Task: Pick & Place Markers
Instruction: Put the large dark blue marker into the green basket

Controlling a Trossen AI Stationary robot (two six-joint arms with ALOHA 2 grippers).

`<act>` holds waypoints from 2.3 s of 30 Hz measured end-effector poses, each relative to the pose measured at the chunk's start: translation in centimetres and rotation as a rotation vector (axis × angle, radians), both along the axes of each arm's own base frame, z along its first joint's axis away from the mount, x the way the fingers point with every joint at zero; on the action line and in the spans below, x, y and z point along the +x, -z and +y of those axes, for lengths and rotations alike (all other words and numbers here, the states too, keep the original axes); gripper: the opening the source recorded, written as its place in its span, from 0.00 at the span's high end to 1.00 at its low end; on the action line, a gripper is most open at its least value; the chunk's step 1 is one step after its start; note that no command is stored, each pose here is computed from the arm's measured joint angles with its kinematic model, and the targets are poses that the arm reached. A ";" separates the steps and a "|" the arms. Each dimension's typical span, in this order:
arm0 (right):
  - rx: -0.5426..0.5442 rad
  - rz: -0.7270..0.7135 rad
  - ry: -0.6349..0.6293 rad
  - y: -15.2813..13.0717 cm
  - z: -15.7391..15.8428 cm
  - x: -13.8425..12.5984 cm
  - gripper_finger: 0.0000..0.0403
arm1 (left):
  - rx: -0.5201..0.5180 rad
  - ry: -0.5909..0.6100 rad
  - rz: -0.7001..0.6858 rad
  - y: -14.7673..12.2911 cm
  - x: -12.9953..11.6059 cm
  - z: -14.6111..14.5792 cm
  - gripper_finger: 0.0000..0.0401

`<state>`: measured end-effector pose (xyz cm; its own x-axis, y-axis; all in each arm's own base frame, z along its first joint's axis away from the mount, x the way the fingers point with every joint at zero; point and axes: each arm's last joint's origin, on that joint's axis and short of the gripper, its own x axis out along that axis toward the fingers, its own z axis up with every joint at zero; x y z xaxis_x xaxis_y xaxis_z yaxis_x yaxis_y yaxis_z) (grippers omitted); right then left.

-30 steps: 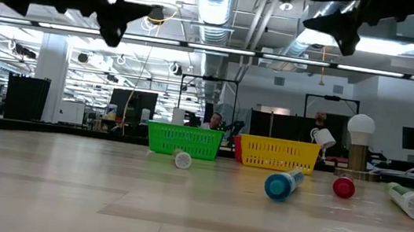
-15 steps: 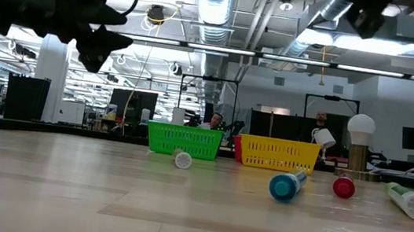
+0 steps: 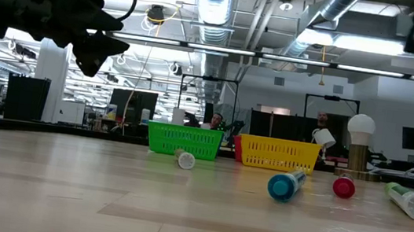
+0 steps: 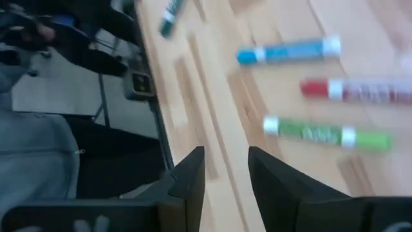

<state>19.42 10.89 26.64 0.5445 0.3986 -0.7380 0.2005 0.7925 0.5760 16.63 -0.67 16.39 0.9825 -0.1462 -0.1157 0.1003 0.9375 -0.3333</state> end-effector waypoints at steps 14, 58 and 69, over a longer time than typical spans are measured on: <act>0.041 0.447 0.282 2.0 -0.6 -2.1 0.66 | 0.008 0.001 0.004 0.0 0.0 0.0 0.54; -0.099 0.780 0.905 10.7 4.1 -1.2 0.35 | 0.038 0.004 -0.001 0.0 0.0 0.0 0.54; -0.023 0.773 0.931 14.2 3.4 -2.0 0.35 | 0.038 0.004 -0.001 0.0 0.0 0.0 0.54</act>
<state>17.38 14.33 12.47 0.0279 0.0716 -0.9970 0.9846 0.1702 0.0398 16.63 -0.67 16.35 0.9819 -0.1458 -0.1206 0.1044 0.9489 -0.2978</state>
